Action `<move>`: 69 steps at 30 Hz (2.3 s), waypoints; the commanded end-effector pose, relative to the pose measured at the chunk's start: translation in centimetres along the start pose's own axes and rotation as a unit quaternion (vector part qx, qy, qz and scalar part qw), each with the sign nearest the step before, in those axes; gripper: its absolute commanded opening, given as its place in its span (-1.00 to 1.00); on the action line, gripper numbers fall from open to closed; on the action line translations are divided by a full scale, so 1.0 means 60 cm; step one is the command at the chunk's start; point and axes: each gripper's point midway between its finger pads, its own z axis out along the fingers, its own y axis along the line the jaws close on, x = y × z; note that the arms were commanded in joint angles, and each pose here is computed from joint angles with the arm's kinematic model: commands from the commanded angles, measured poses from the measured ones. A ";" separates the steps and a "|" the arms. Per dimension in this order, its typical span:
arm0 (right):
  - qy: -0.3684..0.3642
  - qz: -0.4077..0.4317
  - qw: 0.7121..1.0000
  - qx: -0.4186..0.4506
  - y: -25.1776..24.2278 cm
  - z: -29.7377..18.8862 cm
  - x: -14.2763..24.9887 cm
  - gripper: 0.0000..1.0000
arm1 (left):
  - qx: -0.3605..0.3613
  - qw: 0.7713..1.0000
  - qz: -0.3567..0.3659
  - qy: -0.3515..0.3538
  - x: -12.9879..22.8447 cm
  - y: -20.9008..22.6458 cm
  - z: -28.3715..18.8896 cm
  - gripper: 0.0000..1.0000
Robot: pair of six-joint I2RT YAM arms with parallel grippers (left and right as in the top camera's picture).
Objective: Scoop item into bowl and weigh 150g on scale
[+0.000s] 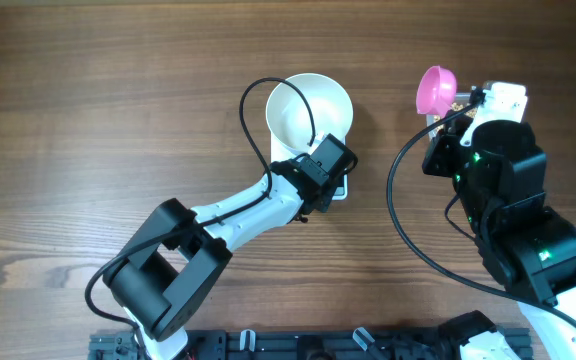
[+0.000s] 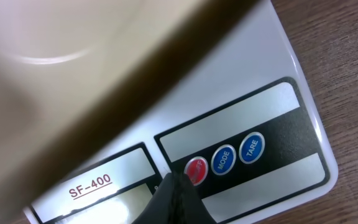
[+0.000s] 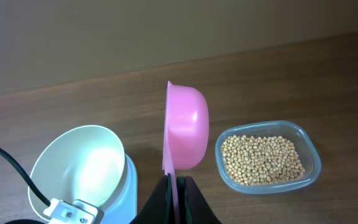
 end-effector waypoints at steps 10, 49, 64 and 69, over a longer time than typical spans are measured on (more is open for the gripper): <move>-0.016 -0.002 1.000 -0.005 0.003 -0.009 -0.022 -0.91 | 0.025 0.999 -0.019 -0.042 -0.041 -0.001 -0.041 -0.92; -0.014 -0.004 1.000 -0.005 0.003 -0.009 -0.021 -0.91 | 0.039 0.997 -0.024 -0.057 -0.069 -0.007 -0.070 -0.92; -0.014 -0.014 1.000 -0.005 0.003 -0.009 -0.021 -0.91 | 0.067 0.990 -0.012 -0.126 -0.109 0.003 -0.190 -0.92; -0.028 -0.022 0.999 -0.010 0.008 -0.007 -0.033 -0.91 | 0.071 0.989 0.029 -0.123 -0.106 -0.002 -0.185 -0.92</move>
